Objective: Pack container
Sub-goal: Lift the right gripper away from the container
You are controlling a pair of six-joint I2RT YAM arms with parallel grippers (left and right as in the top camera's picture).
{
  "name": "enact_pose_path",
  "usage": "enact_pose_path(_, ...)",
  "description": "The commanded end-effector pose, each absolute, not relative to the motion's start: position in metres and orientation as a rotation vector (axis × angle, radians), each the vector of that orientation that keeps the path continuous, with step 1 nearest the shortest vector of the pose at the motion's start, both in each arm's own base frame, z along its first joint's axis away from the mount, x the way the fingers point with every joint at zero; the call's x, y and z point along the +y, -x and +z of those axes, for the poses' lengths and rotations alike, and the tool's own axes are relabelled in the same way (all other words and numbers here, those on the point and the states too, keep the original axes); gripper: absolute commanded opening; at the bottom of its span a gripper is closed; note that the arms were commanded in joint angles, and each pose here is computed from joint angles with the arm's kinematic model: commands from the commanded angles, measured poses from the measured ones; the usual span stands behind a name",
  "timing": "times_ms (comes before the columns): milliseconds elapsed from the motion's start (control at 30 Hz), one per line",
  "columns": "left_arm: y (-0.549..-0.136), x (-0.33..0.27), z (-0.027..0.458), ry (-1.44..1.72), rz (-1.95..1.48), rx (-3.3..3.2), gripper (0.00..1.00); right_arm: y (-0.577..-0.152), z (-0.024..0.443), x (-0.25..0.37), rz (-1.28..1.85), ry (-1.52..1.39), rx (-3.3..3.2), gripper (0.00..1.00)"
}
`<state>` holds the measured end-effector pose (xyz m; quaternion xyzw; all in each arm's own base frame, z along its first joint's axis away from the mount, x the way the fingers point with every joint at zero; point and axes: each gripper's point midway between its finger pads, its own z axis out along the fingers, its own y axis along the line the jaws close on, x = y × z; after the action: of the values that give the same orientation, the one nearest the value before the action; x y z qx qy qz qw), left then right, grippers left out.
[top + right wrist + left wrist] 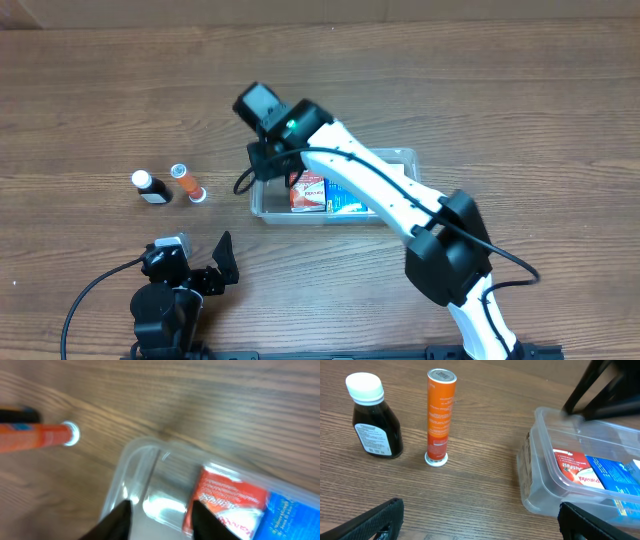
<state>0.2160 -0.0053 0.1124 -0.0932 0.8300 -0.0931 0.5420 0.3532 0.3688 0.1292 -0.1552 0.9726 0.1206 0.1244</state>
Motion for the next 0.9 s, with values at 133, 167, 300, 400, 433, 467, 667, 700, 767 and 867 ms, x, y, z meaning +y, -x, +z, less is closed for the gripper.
enact_pose_path(133, -0.216, -0.002, 0.113, 0.223, -0.196, 1.961, 1.00, -0.380, 0.302, 0.261, 0.443, 0.152, 2.617, 0.67)
enact_pose_path(167, -0.216, -0.002, 0.113, 0.223, -0.196, 1.961, 1.00, -0.382, 0.313, 0.238, 0.432, 0.094, 2.606, 0.71)
enact_pose_path(300, -0.217, -0.001, 0.114, 0.223, -0.194, 1.956, 1.00, -0.382, 0.352, 0.124, 0.358, -0.219, 2.542, 1.00)
enact_pose_path(400, -0.225, 0.003, 0.138, 0.224, -0.177, 1.854, 1.00, -0.375, 0.367, 0.051, 0.292, -0.443, 2.487, 1.00)
enact_pose_path(433, -0.226, 0.001, 0.142, 0.213, -0.187, 1.839, 1.00, -0.373, 0.369, 0.035, 0.277, -0.493, 2.473, 1.00)
enact_pose_path(467, -0.226, -0.002, 0.142, 0.200, -0.206, 1.839, 1.00, -0.371, 0.371, 0.018, 0.261, -0.550, 2.459, 1.00)
enact_pose_path(667, -0.216, -0.021, 0.117, 0.150, -0.312, 1.956, 1.00, -0.361, 0.364, -0.032, 0.197, -0.732, 2.453, 1.00)
enact_pose_path(700, -0.215, -0.027, 0.119, 0.126, -0.344, 1.955, 1.00, -0.358, 0.362, -0.032, 0.193, -0.739, 2.466, 1.00)
enact_pose_path(767, -0.214, -0.037, 0.132, 0.095, -0.409, 1.927, 1.00, -0.356, 0.360, -0.032, 0.191, -0.742, 2.478, 1.00)
enact_pose_path(867, -0.212, -0.031, 0.170, 0.139, -0.399, 1.846, 1.00, -0.356, 0.360, -0.032, 0.192, -0.742, 2.478, 1.00)
